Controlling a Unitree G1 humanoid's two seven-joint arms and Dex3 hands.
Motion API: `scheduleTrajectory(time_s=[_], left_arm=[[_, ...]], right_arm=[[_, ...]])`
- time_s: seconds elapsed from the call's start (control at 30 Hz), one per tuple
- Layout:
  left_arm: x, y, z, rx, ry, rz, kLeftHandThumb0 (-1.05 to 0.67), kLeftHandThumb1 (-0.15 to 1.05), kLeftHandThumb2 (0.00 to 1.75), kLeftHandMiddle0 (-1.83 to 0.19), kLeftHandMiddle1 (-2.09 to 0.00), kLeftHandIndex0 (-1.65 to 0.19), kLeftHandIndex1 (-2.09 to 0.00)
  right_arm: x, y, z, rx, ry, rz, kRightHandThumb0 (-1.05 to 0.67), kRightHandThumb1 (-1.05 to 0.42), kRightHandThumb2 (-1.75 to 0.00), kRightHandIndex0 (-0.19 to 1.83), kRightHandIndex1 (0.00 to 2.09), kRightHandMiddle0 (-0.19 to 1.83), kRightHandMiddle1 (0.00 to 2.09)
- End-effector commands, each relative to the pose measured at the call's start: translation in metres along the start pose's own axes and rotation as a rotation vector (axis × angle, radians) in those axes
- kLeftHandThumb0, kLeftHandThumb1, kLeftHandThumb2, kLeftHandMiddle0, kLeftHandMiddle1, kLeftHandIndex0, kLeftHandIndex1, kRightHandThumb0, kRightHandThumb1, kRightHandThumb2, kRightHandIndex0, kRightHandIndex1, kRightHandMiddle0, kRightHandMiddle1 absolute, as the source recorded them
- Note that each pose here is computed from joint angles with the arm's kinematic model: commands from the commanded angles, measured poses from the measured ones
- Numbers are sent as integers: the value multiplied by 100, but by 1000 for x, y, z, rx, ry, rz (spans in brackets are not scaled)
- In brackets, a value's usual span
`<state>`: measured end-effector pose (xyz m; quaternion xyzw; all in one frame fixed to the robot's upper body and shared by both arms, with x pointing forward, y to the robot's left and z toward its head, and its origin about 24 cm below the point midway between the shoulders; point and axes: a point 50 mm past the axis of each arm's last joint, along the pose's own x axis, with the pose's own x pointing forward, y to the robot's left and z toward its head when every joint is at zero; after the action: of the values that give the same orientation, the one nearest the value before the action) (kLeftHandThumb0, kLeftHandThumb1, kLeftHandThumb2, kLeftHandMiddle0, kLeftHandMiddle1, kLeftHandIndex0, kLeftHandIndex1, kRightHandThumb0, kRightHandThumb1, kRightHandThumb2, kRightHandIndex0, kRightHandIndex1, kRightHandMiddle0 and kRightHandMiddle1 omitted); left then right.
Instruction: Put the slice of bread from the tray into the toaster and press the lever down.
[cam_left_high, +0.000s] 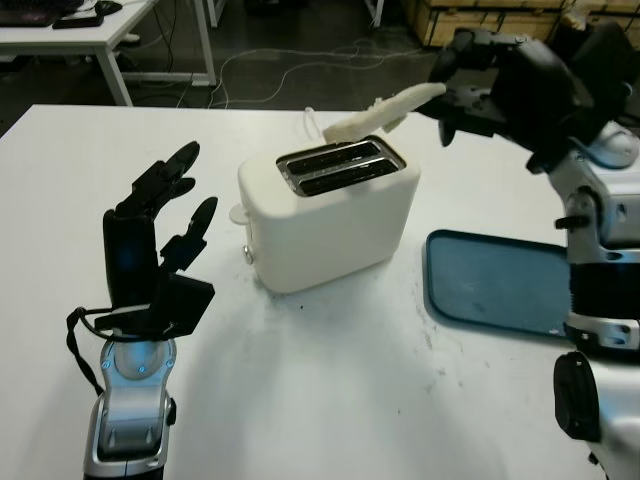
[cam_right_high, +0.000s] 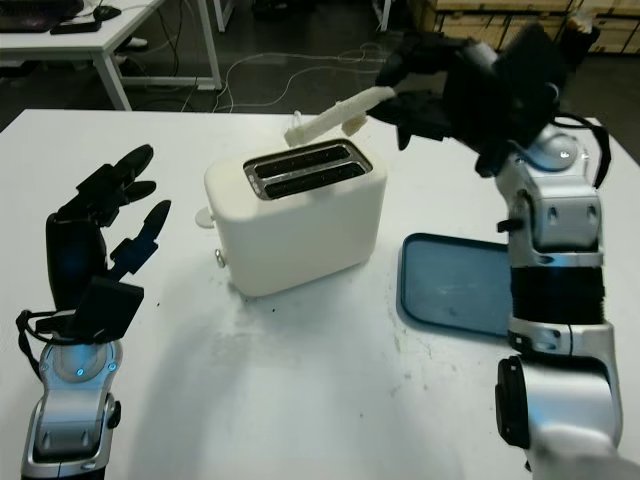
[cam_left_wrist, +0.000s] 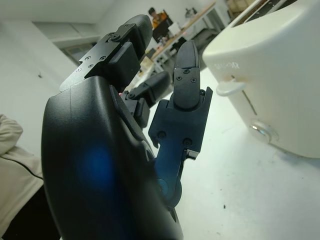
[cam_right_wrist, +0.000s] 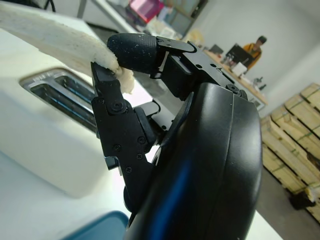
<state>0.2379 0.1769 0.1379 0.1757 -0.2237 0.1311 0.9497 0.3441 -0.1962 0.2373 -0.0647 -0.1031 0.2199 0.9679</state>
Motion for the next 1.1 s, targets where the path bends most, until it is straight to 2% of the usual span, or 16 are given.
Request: scheduleTrajectory(time_s=[0.0,0.23,0.47,0.7,1.07], left_arm=[[0,0,2,14,-9,4,-40,92,21,-43,-81,-68,-1],[0,-1,2,8,-14,2,-39,92,21,-43,-81,-68,-1],[0,-1,2,13,-5,8,-40,92,21,-43,-81,-68,-1],[0,0,2,20,-11,9,-39,92,21,-44,-80,-68,-1],[0,-1,2,15,-11,9,-39,92,21,-44,-80,-68,-1]], right_arm=[[-6,1,2,44,-11,6,-40,-92,-12,102,161,93,135],[-12,4,-2,48,2,45,-40,-92,-12,107,154,95,133],[-6,8,-11,36,43,49,-40,-92,-12,107,158,93,145],[3,10,-20,-5,118,46,-38,-92,-14,107,156,97,136],[3,14,-27,15,157,57,-37,-92,-11,110,153,99,129]])
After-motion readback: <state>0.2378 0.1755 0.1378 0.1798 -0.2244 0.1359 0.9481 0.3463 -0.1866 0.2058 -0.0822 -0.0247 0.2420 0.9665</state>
